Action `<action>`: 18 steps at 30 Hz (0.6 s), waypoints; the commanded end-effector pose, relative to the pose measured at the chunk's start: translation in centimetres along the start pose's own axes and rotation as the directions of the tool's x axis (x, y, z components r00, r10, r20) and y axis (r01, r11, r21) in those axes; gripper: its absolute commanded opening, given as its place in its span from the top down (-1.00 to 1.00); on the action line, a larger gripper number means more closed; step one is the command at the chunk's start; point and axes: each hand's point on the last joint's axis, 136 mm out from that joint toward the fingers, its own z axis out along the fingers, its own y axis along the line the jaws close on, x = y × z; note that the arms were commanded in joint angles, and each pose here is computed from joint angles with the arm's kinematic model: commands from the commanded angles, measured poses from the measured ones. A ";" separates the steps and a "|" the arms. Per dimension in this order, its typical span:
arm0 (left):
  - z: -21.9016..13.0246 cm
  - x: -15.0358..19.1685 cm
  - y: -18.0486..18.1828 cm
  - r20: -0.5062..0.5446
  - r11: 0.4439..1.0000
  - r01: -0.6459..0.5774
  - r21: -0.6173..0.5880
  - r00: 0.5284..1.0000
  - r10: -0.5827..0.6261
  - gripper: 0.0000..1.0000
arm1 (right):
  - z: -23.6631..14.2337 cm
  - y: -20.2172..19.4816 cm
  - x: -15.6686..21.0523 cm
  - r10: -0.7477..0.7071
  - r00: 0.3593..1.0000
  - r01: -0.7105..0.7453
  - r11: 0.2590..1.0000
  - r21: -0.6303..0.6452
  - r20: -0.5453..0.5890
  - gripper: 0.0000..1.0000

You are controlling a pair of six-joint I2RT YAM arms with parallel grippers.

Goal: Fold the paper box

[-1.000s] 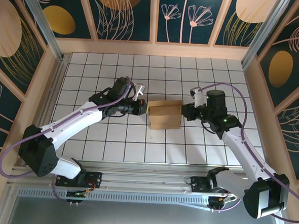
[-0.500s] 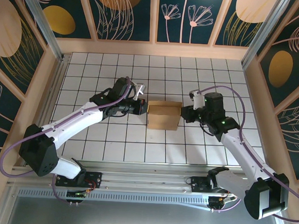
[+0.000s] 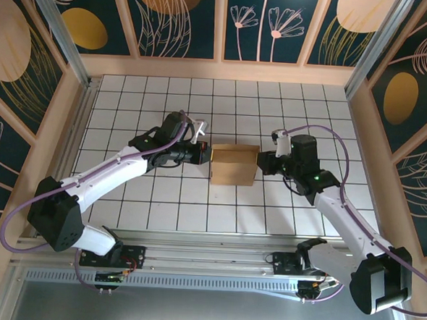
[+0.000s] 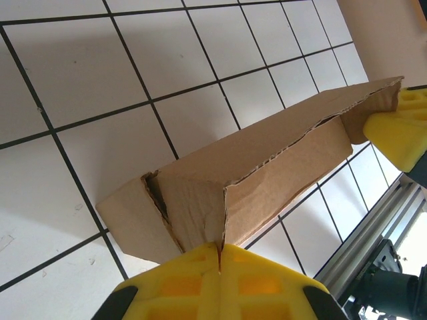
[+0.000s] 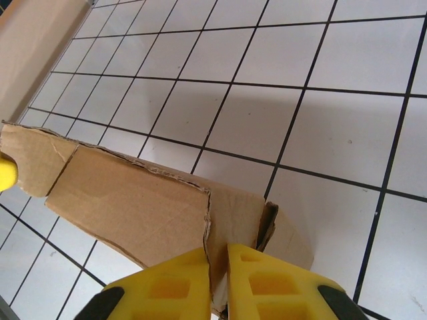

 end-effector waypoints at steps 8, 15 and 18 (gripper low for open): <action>0.5 1.2 0.1 -0.035 1.000 0.022 0.011 0.999 -0.021 0.92 | 0.2 -0.3 1.9 0.010 0.999 -0.009 1.000 0.028 -0.036 0.73; 0.7 1.0 0.0 -0.022 0.999 0.031 0.020 0.999 -0.031 0.92 | 0.1 -0.1 1.6 -0.002 0.999 0.003 1.000 0.027 -0.037 0.73; 0.7 0.9 0.0 -0.022 0.999 0.032 0.018 0.999 -0.031 0.92 | 0.1 0.0 1.6 -0.003 0.999 0.004 1.000 0.025 -0.036 0.73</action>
